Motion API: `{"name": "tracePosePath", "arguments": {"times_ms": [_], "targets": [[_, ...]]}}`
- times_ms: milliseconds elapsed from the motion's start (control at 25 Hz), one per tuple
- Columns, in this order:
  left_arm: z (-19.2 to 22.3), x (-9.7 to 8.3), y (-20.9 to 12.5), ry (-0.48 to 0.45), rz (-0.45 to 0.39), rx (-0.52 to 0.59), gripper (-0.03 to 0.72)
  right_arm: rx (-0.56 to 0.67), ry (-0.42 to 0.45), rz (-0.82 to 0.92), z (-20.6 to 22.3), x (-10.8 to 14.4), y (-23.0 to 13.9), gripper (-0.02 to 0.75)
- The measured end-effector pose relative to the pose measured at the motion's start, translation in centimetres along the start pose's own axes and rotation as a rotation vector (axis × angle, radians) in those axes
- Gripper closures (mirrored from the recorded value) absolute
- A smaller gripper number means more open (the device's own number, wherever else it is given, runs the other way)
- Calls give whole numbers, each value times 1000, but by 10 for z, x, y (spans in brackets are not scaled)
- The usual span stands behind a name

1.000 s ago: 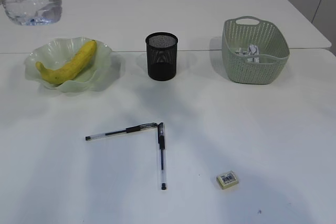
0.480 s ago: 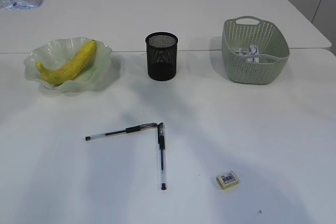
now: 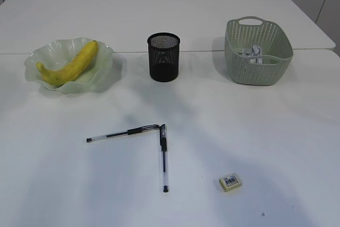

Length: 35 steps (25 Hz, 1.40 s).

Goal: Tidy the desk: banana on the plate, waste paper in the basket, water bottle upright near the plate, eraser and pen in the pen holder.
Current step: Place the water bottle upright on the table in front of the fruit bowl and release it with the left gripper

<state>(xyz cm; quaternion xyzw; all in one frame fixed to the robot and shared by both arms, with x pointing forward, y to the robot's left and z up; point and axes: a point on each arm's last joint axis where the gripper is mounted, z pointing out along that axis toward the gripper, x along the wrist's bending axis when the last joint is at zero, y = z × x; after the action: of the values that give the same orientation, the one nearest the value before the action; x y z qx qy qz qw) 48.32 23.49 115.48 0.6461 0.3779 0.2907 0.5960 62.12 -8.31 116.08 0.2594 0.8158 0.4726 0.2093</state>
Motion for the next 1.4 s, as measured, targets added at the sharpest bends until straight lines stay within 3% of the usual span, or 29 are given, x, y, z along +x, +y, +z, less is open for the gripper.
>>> {"name": "tracePosePath", "arguments": {"times_ms": [720,1200,1400], "targets": [[-2,1,2,21,5,-8,309,-83,-92,60,-3,-15,5,149],[-2,4,2,56,7,-11,309,-35,-170,179,-24,-63,-15,153],[-2,4,2,57,9,-13,309,-25,-217,250,-35,-84,-25,216]]}}
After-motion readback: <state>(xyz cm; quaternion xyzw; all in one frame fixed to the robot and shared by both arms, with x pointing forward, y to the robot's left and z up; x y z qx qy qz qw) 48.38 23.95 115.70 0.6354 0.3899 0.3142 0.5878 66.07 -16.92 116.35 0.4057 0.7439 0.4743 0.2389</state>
